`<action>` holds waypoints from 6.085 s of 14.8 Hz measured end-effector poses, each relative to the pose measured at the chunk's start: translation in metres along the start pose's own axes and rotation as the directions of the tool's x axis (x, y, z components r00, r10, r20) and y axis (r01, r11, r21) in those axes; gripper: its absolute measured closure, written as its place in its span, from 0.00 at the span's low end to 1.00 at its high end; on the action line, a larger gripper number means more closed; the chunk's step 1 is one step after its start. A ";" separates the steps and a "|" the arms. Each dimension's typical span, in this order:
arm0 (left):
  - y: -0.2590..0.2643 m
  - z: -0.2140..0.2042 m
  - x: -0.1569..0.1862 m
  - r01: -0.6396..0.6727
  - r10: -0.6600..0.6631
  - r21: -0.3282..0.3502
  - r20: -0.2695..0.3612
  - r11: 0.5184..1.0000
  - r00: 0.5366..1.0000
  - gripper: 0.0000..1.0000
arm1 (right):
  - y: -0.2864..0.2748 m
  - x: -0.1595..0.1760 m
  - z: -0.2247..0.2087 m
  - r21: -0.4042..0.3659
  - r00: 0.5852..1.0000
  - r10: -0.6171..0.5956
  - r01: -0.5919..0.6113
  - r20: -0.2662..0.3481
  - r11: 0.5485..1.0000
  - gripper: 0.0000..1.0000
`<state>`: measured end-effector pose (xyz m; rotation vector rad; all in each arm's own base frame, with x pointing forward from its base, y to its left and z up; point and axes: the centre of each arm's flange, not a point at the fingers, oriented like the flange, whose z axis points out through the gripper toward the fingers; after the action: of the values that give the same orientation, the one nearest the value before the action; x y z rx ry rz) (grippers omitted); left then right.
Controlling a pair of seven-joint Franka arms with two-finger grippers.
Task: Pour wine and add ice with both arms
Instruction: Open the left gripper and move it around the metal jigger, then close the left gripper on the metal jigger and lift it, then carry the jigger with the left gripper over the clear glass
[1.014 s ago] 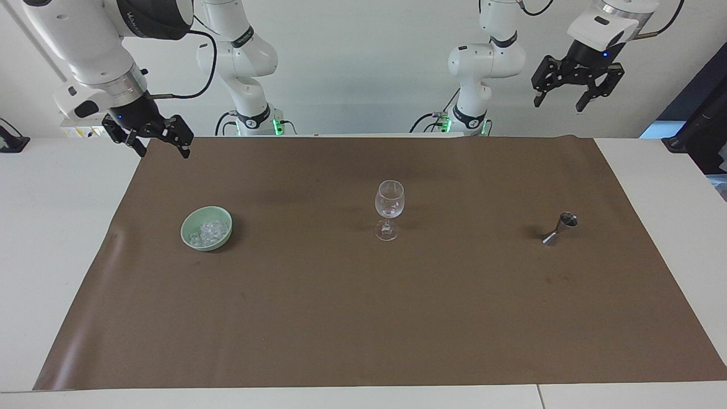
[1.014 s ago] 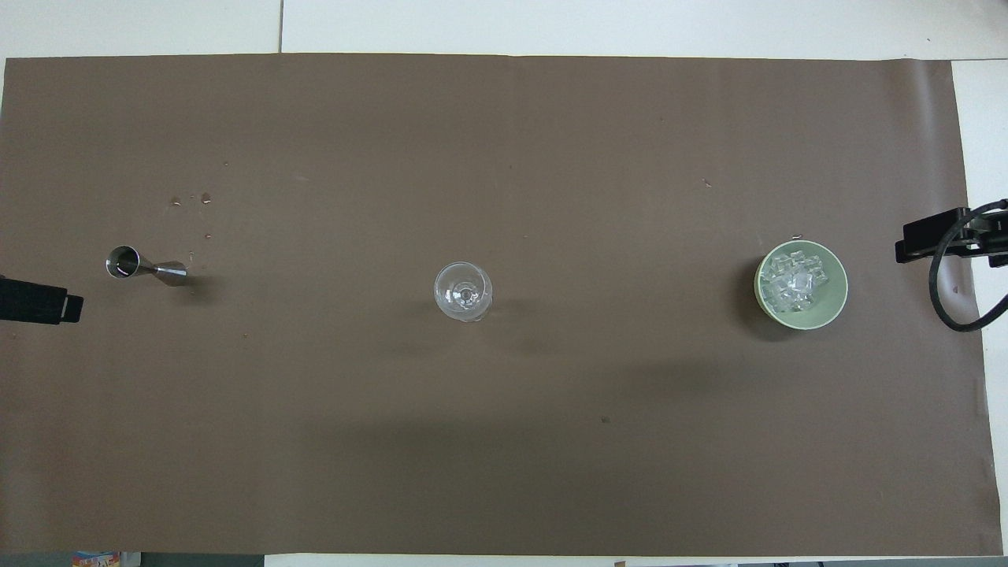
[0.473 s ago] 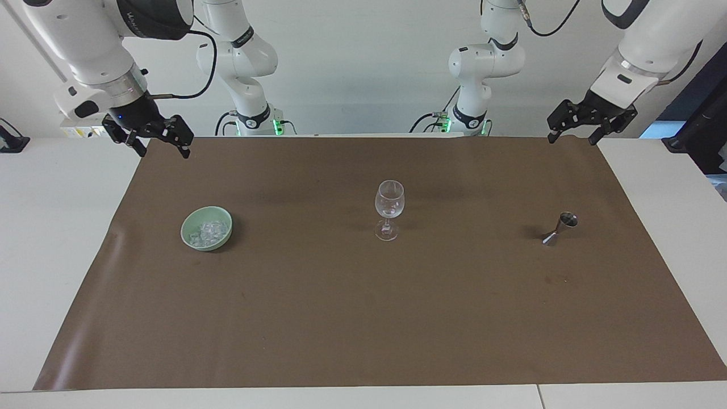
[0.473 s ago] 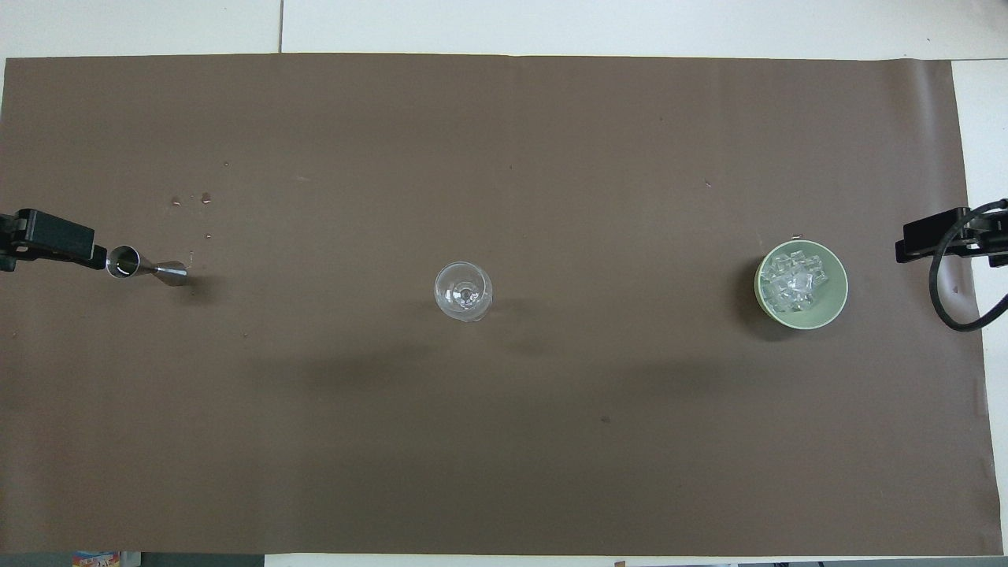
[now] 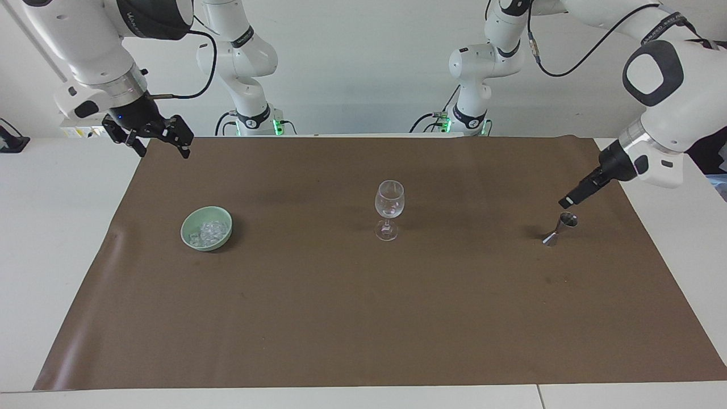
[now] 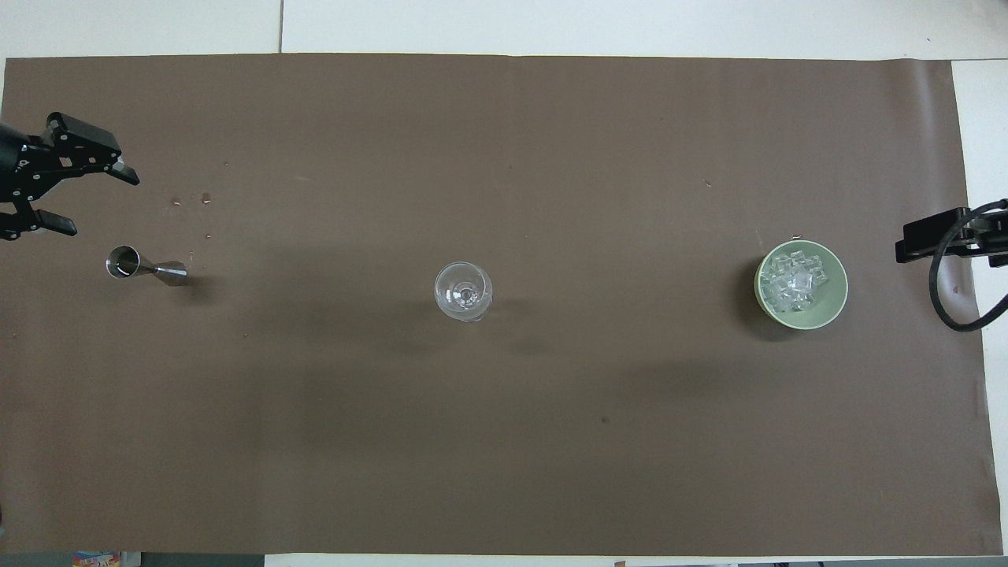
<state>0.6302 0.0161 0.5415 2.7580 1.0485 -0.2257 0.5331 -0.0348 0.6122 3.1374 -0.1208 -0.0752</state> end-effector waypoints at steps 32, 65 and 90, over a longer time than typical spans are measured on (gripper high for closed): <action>-0.228 0.221 0.134 0.839 -0.600 -0.132 0.641 0.529 0.479 0.00 | 0.000 0.000 0.000 0.000 1.000 0.000 0.000 0.000 1.000 0.00; -0.231 0.242 0.108 0.918 -0.558 -0.153 0.754 0.365 0.347 0.78 | 0.000 0.000 0.000 0.000 1.000 0.000 0.000 0.000 1.000 0.00; 0.038 0.116 -0.139 0.899 -0.612 -0.149 0.685 0.411 0.394 0.78 | 0.000 0.000 0.000 0.000 1.000 0.000 0.000 0.000 1.000 0.00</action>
<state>0.5438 -0.1270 0.4622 1.3408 1.8345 -0.6866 0.5330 -0.0348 0.6121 3.1374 -0.1208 -0.0757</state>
